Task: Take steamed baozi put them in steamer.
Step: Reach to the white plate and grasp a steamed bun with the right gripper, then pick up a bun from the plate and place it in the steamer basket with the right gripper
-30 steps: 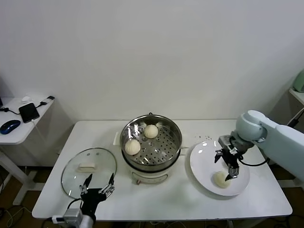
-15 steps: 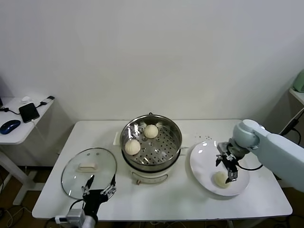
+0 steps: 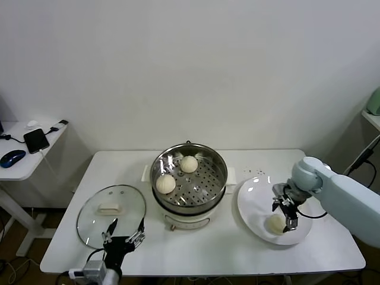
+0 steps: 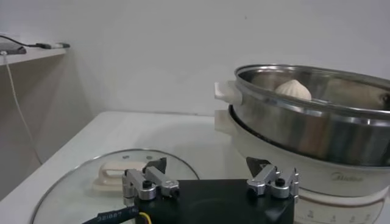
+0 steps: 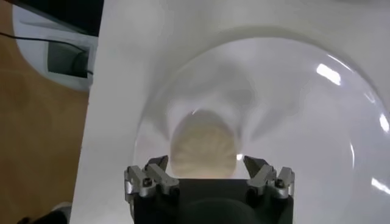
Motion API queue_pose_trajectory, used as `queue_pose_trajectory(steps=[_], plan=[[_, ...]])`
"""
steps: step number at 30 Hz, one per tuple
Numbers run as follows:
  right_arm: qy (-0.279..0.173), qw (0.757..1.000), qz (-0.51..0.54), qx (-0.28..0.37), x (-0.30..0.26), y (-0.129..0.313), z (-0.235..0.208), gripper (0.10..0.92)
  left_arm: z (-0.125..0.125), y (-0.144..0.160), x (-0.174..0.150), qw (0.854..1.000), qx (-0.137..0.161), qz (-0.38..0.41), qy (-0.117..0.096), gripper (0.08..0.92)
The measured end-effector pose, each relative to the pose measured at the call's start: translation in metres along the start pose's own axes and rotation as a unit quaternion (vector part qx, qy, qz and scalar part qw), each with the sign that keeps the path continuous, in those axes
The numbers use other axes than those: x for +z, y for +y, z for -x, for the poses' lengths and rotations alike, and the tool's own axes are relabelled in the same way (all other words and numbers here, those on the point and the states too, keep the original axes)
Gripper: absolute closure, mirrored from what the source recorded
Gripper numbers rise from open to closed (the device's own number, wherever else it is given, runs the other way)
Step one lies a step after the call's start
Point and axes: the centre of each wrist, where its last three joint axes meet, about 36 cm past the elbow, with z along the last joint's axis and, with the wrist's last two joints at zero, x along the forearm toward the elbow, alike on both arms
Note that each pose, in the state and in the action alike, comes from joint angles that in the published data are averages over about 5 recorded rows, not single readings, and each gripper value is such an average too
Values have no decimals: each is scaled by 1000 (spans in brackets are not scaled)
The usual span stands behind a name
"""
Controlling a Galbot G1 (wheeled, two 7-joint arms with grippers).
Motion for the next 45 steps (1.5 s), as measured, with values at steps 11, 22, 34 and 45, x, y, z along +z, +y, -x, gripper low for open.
queue_pose_trajectory(steps=[11,22,34,45], plan=[[2,1000,12,-1,1,2,10,200,-1,0,0,1000,0,0,1,177],[0,1000,20,3,5,2,11,403,0,-2,1,1000,1,-1,2,177],[-11,999,34,24,12,-6,-24,496,3,-7,0,1000,5,-3,-2,177],[-53,996,20,73,-10,-57,-138,496,4,-8,-6,1000,2,-1,-12,177]])
